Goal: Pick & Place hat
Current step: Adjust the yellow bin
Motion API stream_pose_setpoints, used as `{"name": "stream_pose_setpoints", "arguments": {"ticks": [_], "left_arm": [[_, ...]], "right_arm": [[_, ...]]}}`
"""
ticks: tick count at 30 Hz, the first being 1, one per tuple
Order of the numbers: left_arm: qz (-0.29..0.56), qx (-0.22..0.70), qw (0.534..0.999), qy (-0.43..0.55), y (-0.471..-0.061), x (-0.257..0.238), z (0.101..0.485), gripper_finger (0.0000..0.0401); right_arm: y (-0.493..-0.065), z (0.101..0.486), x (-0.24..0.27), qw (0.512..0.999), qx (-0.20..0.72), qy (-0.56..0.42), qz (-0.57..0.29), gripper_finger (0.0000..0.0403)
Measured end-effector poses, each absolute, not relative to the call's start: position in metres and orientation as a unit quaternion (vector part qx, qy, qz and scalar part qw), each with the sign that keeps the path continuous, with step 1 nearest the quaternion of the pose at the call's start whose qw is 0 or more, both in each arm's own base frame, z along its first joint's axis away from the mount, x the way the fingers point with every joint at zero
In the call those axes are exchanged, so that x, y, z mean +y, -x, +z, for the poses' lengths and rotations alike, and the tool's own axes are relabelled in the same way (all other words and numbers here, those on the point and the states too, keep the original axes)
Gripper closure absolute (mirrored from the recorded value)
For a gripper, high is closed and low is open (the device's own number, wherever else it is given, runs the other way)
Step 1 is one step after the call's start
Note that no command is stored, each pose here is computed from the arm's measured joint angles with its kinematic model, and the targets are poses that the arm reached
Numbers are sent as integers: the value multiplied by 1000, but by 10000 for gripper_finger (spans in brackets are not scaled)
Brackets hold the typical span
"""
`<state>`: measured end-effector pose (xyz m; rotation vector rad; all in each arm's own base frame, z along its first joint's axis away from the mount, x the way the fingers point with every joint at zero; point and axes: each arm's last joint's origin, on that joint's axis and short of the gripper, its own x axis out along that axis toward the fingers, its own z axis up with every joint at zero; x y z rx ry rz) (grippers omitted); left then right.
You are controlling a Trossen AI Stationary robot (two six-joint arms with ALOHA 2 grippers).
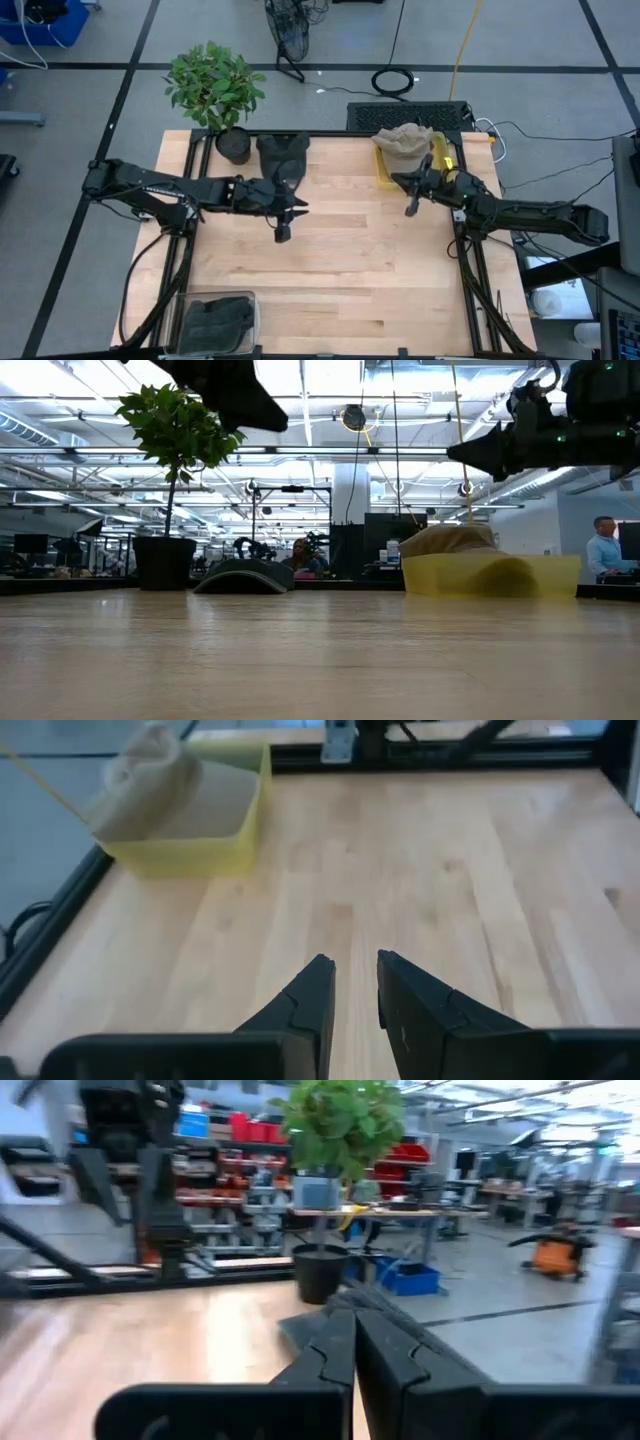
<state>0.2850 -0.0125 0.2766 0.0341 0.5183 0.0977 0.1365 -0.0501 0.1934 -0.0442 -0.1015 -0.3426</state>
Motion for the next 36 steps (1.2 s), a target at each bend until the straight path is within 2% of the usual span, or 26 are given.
{"name": "stream_pose_setpoints", "arguments": {"ticks": [7, 15, 24, 29, 36], "left_arm": [[132, 237, 962, -34, -290, -6, 277, 316], [143, 282, 948, -27, -304, 9, 252, 316], [168, 286, 943, -9, -304, 22, 249, 316], [179, 298, 938, 0, -304, 28, 245, 316], [197, 325, 925, 15, -300, 36, 240, 316]], "right_arm": [[-142, 201, -55, 978, -4, 26, -207, 403], [-158, 210, -63, 961, 136, -50, -236, 403], [-169, 185, -69, 944, 189, -67, -264, 403], [-174, 172, -75, 918, 219, -60, -325, 403], [-177, 158, -83, 900, 253, -64, -349, 403]]}}
